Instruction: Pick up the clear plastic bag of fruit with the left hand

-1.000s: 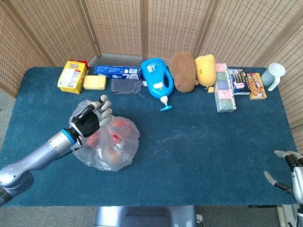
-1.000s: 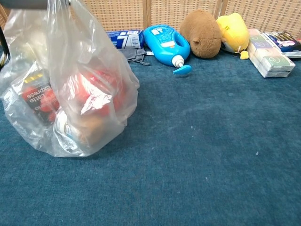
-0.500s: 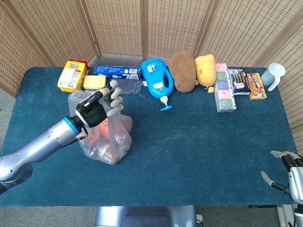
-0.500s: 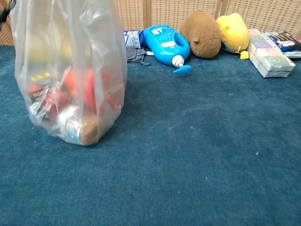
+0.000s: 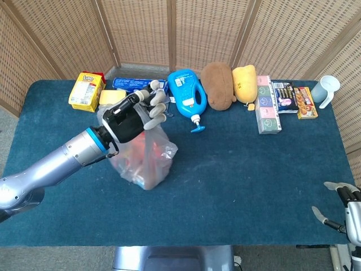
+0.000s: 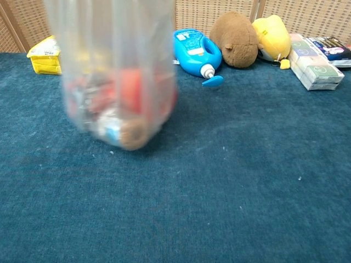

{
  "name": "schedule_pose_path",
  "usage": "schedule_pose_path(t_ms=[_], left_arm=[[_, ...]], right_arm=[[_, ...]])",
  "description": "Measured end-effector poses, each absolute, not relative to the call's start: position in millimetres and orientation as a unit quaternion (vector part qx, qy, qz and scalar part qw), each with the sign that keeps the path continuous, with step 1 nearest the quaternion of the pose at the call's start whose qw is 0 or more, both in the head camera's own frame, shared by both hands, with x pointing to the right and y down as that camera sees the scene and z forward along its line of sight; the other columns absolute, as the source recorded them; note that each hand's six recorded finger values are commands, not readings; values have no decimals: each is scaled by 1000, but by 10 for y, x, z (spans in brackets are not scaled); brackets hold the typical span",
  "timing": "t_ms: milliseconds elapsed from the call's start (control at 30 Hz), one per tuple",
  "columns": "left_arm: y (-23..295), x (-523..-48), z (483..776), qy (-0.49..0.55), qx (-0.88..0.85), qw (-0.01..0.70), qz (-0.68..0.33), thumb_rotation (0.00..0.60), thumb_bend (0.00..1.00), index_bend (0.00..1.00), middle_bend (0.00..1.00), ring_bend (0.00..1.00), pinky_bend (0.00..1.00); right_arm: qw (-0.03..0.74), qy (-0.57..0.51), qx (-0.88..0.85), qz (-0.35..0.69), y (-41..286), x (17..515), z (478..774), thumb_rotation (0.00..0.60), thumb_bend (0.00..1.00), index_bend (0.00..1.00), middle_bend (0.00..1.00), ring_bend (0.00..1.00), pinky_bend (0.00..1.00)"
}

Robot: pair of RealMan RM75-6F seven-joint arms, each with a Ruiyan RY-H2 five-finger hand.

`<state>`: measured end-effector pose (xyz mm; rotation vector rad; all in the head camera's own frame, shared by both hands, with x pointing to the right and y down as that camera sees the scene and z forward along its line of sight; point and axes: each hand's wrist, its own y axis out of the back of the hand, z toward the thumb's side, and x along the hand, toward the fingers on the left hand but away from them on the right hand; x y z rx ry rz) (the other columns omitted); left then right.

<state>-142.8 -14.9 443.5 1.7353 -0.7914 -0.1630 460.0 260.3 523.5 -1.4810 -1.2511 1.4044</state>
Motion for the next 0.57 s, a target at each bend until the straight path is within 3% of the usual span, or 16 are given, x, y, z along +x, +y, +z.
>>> schedule_pose_path(t_ms=[267,567], left_arm=[[-263,-1256,4276,-332,751,566,-76,446,788,506,647,686,793],[-350,-1199,4296,-344,746,565,-76,445,781,506,647,686,793]], right_arm=[[363,-489,-574,546,2598,4604,5242,431,266,306,381,290,241],[363,-492,-572,547,2588,4622,5241,431,266,306,381,290,241]])
